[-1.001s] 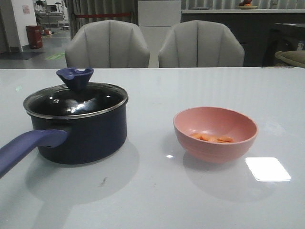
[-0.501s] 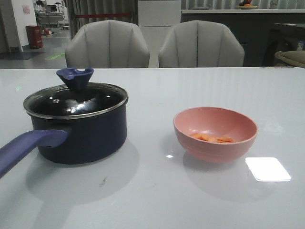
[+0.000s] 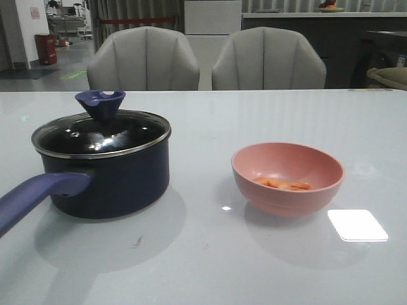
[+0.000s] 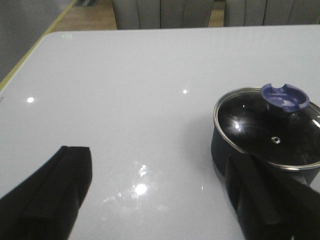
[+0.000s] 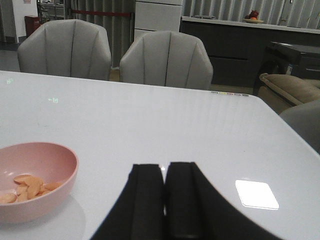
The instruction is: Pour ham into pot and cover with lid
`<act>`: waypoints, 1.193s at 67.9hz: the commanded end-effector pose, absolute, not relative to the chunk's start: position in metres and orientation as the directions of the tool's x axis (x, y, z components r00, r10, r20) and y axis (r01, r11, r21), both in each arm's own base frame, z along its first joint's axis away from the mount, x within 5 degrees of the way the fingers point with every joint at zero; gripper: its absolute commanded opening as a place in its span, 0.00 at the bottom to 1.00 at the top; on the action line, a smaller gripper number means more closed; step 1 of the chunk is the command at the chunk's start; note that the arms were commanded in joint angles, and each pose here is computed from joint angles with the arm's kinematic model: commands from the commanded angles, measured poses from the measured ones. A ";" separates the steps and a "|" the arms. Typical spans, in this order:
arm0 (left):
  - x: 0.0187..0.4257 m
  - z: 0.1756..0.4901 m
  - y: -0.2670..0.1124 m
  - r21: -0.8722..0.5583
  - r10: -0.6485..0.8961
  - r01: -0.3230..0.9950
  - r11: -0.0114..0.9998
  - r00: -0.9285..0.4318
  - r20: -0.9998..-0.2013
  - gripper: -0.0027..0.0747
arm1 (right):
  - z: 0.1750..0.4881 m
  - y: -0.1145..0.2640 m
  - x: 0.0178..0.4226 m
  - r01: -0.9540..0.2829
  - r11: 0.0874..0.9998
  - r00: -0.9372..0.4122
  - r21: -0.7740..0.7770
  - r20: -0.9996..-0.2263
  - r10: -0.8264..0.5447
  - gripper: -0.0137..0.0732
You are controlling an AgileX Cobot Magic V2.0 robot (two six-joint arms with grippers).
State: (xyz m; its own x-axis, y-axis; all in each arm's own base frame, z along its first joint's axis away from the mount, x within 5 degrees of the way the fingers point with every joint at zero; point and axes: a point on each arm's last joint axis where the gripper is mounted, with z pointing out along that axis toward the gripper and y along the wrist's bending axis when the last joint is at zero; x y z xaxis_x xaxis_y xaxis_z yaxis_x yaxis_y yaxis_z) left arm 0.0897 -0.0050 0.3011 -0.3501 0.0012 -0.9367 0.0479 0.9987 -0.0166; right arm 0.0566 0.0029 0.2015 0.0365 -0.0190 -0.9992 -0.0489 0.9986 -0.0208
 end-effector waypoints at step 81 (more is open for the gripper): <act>0.351 0.323 -0.164 -0.102 0.181 0.257 0.961 -0.864 -0.470 0.93 | 0.212 0.002 0.054 -0.038 0.999 0.149 -0.037 -0.988 -0.030 0.33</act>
